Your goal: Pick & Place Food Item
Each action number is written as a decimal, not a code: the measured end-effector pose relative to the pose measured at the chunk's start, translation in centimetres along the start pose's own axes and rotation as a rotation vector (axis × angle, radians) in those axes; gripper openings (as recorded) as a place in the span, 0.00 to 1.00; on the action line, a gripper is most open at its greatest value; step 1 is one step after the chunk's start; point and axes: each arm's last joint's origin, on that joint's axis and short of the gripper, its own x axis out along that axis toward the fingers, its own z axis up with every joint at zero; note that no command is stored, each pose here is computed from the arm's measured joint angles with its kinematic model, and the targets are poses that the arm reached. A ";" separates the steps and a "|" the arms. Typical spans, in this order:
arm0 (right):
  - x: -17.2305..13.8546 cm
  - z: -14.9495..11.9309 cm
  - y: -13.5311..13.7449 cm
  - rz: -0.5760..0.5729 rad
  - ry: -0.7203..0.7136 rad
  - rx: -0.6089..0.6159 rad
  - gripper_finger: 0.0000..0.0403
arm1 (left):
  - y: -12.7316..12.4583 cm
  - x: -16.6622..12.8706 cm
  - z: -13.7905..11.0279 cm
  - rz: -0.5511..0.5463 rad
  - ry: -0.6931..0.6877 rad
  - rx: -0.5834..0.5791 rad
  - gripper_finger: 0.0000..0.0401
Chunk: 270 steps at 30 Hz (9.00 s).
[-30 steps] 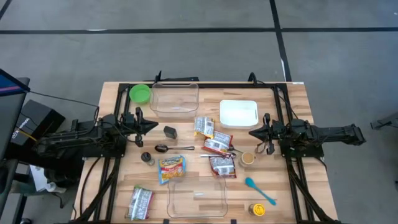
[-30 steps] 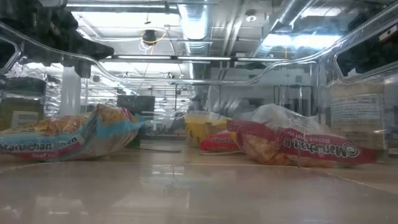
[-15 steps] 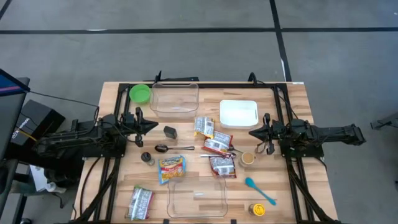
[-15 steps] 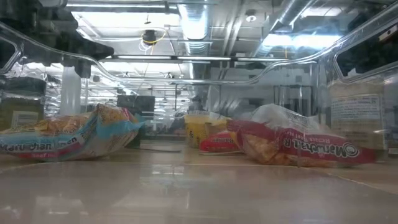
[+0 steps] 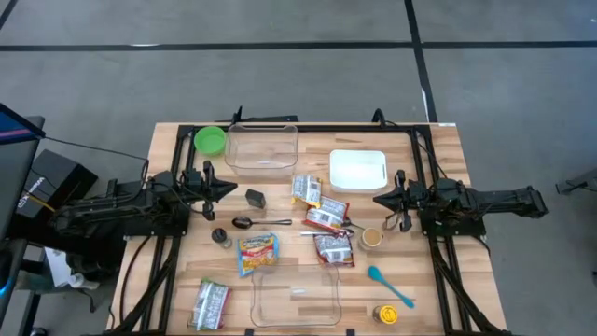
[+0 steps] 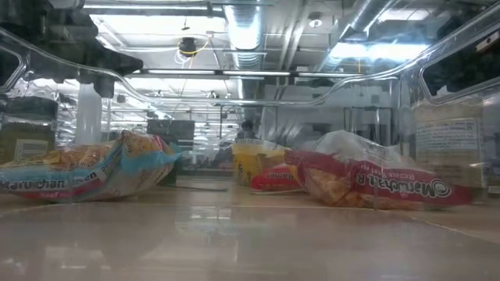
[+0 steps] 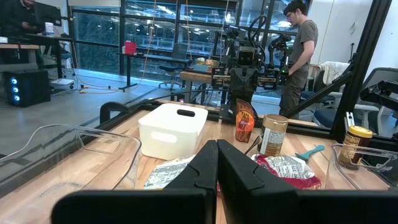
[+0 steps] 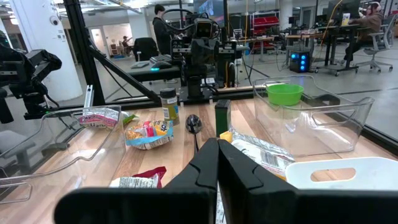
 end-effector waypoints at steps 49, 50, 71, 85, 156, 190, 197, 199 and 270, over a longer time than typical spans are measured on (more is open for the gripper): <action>0.0 0.0 0.0 0.000 0.000 0.000 0.00 | 0.0 0.0 0.0 0.000 0.000 0.000 0.00; 0.0 0.0 0.0 0.000 0.000 0.000 0.00 | 0.0 0.0 0.0 0.000 0.000 0.000 0.00; 0.0 0.0 0.0 0.000 0.000 0.000 0.00 | 0.0 0.0 0.0 0.000 0.000 0.000 0.00; 0.0 0.0 0.0 0.000 0.000 0.000 0.00 | -0.1 0.0 0.6 -0.006 -0.061 0.000 0.00; 0.0 0.0 0.0 -0.001 0.000 0.000 0.00 | -0.3 6.9 3.0 0.015 0.266 -0.013 0.00; 0.0 0.0 0.0 -0.002 0.005 0.000 0.00 | -2.5 12.3 8.5 -0.170 1.035 0.257 0.00; 0.0 -0.2 0.0 -0.003 0.017 -0.001 0.00 | -3.1 12.7 7.2 -0.298 1.099 0.440 0.00; 0.0 -0.2 0.0 -0.003 0.016 -0.001 0.00 | -3.1 12.9 7.1 -0.297 1.098 0.440 0.00; 0.0 -0.2 0.0 -0.005 0.023 -0.002 0.00 | -0.2 11.8 2.6 -0.096 1.009 0.423 0.44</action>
